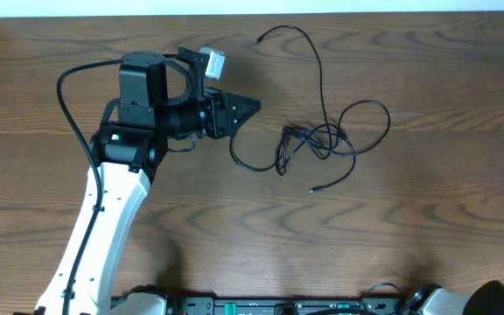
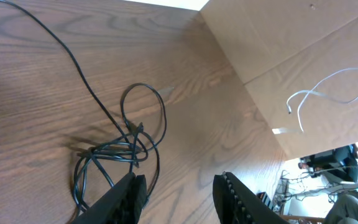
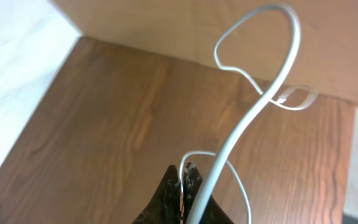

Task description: Untangle cables

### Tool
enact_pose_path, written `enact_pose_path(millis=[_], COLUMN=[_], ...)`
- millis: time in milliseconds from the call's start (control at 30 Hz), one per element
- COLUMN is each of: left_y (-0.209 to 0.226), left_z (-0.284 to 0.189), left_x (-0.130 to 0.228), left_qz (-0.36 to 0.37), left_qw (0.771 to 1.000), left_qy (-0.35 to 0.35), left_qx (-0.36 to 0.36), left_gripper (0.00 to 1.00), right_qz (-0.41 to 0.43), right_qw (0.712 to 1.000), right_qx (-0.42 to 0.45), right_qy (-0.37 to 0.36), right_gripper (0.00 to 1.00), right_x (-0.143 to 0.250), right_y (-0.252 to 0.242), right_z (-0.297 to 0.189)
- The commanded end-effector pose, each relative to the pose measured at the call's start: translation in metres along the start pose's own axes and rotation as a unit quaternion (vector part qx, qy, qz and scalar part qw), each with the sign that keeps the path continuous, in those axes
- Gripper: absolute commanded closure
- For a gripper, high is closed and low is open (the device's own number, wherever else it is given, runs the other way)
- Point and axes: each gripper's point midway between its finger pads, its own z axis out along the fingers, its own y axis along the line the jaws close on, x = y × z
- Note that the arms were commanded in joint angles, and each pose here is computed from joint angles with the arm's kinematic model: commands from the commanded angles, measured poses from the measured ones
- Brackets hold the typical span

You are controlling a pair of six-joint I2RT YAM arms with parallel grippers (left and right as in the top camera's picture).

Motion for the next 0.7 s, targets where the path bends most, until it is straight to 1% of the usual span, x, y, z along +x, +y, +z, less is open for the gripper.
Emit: enact_pose_path(millis=[0,267,400,567,667], left_y=[-0.007,-0.012,-0.012,-0.011,-0.01], left_z=[-0.002,-0.002,-0.002,-0.002,-0.002], left_x=[0.003,0.004,0.006,0.01,0.012], left_qz=[0.014,0.019,0.016,0.007,0.006], left_qw=[1.0,0.999,0.999,0.999,0.999], left_qy=[0.003,0.006,0.009,0.016,0.019], left_qx=[0.02,0.034,0.035,0.033,0.033], left_gripper=[0.6,0.6,0.6,0.6,0.6], right_qz=[0.038,0.035,0.037,0.044,0.056], right_qw=[0.998,0.99,0.981,0.966,0.953], right_qx=[0.033,0.096,0.145,0.188,0.228], right_qy=[0.026,0.093,0.121,0.171,0.19], right_gripper=[0.99,0.99,0.99,0.99,0.99], right_x=[0.001,0.021,0.032,0.055,0.07], right_y=[-0.012,-0.028,-0.047,-0.072,-0.095], right_z=[0.029,0.092,0.12,0.155,0.172])
